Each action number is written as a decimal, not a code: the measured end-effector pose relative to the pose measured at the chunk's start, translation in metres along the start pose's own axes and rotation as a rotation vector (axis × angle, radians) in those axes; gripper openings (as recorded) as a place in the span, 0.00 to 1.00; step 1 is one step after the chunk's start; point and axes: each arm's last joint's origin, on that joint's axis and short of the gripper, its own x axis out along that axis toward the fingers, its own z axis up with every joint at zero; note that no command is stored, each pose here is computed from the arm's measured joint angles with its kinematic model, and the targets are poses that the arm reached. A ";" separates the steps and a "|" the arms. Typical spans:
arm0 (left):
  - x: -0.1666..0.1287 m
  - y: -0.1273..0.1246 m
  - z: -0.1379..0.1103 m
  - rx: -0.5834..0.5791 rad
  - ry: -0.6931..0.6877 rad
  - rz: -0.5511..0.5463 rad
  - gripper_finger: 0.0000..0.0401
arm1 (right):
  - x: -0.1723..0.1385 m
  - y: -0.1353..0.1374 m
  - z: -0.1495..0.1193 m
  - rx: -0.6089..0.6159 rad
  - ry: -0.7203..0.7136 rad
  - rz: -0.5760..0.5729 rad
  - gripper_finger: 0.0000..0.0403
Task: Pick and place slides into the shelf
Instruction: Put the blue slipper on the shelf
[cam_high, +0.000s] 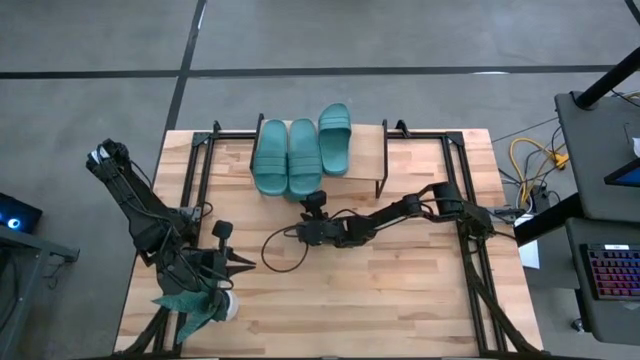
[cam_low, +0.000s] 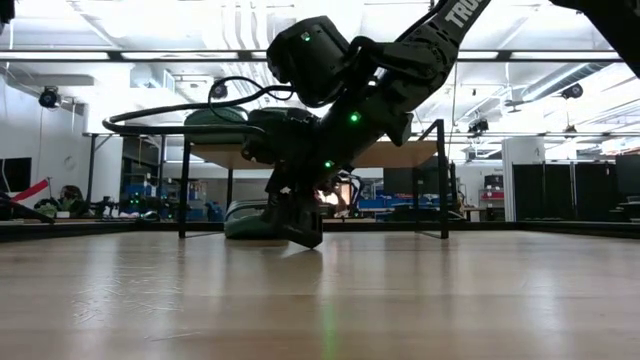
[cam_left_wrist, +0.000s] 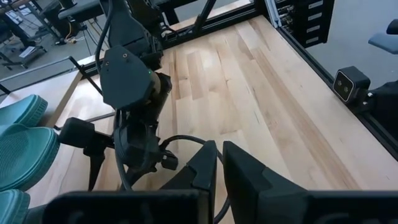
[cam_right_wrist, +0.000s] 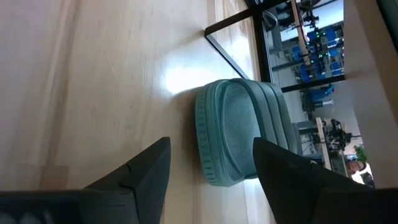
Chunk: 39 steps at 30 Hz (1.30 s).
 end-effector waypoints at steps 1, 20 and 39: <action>0.000 0.000 0.000 -0.001 0.000 0.000 0.03 | 0.000 0.000 0.000 0.000 0.000 0.001 0.54; 0.001 0.000 -0.003 -0.020 0.013 0.000 0.03 | -0.009 0.011 0.005 0.150 -0.033 0.100 0.46; 0.002 -0.002 -0.005 -0.030 0.024 -0.014 0.03 | 0.012 -0.006 -0.008 0.205 0.008 0.088 0.46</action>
